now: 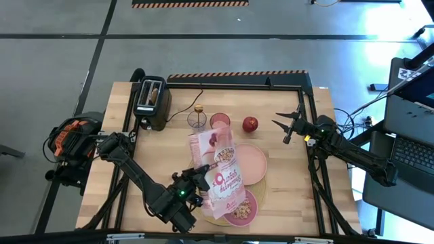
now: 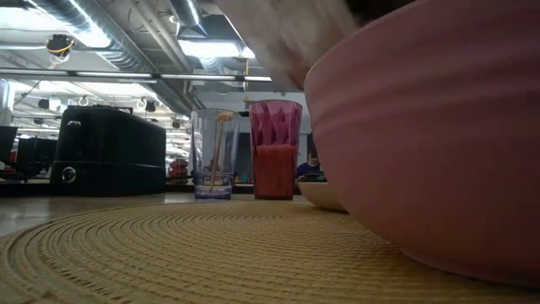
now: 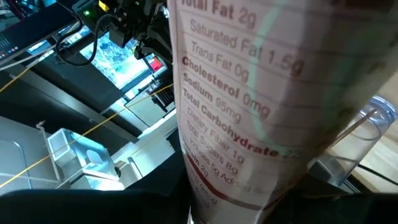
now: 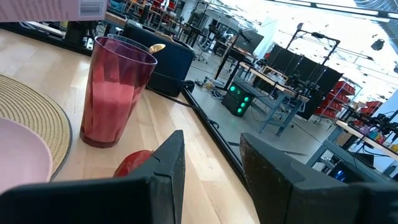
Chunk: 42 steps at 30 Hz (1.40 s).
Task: Arrange a breakfast setting
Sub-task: Pour the cereal from the pink cereal box into the pink bowl
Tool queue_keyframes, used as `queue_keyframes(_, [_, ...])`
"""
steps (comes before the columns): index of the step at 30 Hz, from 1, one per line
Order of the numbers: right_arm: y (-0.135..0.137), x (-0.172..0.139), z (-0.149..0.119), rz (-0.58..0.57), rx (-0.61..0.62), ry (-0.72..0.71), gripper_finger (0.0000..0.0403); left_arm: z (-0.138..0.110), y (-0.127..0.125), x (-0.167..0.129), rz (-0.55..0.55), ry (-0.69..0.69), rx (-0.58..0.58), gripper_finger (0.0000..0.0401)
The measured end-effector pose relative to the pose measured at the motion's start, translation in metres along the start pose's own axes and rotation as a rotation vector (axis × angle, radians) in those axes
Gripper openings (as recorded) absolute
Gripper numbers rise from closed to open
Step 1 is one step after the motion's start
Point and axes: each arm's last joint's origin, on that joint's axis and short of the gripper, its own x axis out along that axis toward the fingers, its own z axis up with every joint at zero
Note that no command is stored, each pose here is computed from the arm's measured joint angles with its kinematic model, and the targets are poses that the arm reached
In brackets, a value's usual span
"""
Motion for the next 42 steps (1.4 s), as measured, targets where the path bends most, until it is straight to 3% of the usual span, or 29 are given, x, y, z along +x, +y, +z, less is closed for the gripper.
queue_keyframes(42, [0.0002, 0.0000, -0.0004, 0.002, 0.000, 0.004, 0.0127, -0.0020, 0.0023, 0.0058, 0.026, 0.035, -0.010, 0.0130])
